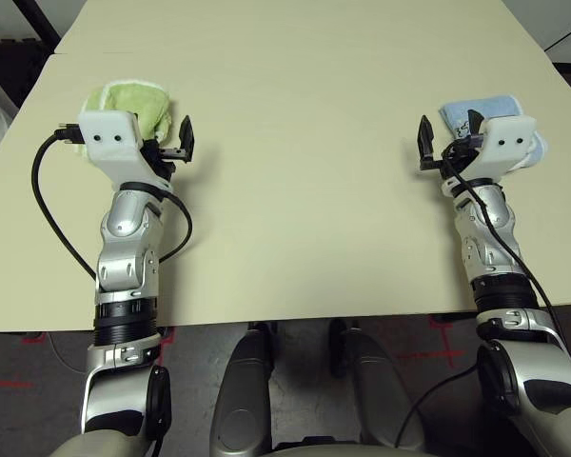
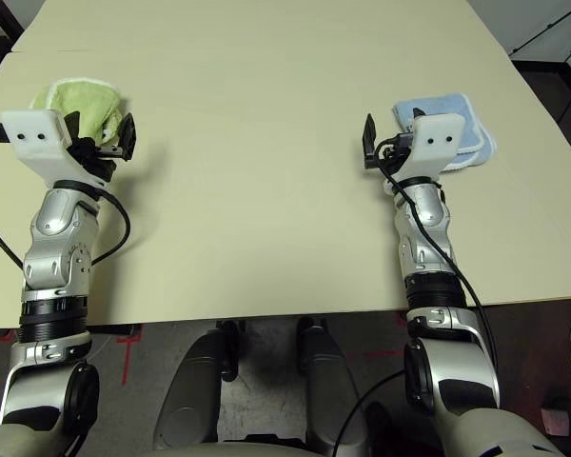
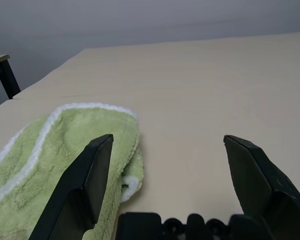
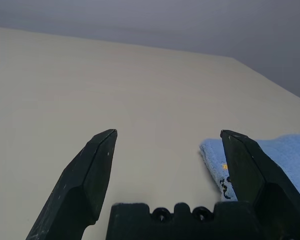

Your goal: Fold the towel and set it aside.

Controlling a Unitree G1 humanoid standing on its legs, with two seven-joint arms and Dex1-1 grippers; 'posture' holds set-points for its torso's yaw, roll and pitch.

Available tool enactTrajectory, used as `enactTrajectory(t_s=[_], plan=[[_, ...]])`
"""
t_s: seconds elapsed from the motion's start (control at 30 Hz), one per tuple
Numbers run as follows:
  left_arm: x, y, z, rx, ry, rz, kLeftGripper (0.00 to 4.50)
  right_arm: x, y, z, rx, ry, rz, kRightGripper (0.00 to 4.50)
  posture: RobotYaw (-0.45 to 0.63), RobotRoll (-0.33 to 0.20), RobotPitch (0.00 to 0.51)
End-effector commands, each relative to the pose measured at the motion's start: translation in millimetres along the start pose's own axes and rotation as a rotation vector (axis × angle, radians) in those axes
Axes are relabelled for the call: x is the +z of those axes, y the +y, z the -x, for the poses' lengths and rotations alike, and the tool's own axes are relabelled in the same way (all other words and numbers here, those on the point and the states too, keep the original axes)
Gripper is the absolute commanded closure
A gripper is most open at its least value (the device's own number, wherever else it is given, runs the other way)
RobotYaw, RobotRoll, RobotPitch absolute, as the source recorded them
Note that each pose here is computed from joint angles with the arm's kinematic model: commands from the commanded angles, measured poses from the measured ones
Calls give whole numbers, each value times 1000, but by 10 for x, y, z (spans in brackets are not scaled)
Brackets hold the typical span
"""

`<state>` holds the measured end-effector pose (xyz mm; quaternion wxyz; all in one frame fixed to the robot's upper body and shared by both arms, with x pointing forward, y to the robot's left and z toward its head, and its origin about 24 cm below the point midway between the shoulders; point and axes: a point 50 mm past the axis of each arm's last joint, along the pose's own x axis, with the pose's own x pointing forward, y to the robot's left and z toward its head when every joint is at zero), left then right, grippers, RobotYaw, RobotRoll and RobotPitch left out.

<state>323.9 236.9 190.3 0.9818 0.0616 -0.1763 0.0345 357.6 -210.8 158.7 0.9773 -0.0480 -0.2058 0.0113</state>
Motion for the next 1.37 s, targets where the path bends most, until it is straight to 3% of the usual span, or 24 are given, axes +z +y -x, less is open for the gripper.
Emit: enactTrajectory(t_s=[0.03, 1.37], plan=[[-12, 31, 37, 13, 12, -13, 17, -23, -12, 47, 0, 4, -6, 0, 13, 0, 261], [-129, -28, 23, -28, 97, 11, 17, -35, -25, 63, 9, 8, 20, 0, -4, 0, 273]])
